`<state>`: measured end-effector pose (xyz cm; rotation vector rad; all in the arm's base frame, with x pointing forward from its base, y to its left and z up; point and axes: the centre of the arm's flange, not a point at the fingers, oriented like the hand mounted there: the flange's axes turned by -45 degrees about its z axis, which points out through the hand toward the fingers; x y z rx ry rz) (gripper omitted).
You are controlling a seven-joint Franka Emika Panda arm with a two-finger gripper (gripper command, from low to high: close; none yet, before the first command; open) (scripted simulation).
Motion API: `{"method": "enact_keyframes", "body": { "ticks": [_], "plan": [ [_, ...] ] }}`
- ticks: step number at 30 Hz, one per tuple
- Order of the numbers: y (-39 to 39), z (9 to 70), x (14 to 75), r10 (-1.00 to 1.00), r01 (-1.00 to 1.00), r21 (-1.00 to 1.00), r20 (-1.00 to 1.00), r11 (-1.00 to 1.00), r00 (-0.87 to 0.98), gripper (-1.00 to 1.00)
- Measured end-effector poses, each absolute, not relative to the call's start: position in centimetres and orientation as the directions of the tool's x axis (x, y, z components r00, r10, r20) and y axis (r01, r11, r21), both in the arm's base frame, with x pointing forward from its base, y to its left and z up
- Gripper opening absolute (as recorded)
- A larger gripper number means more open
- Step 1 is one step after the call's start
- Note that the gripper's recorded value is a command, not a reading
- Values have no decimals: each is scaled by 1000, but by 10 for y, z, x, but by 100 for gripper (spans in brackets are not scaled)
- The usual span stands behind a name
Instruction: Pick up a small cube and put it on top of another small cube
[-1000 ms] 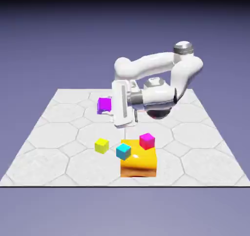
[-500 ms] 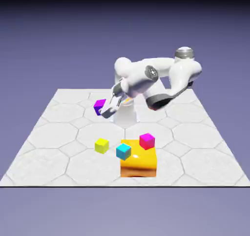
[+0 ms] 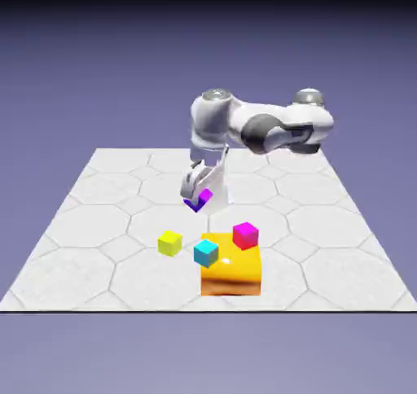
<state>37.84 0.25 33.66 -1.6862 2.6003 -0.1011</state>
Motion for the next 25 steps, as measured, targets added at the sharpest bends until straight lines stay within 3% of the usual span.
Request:
{"method": "enact_keyframes", "body": {
  "ticks": [5,14,22,23,25],
  "plan": [
    [-29,311,363,-847,-858,-65,-215,509,-486,-100],
    [-155,236,237,-497,-552,-1,-436,834,-750,-100],
    [-145,178,254,-498,-553,-1,-436,833,-750,-100],
    [-143,171,255,-497,-552,0,-436,834,-750,100],
    [-143,171,255,-497,-553,1,-436,833,-750,100]
  ]
}}
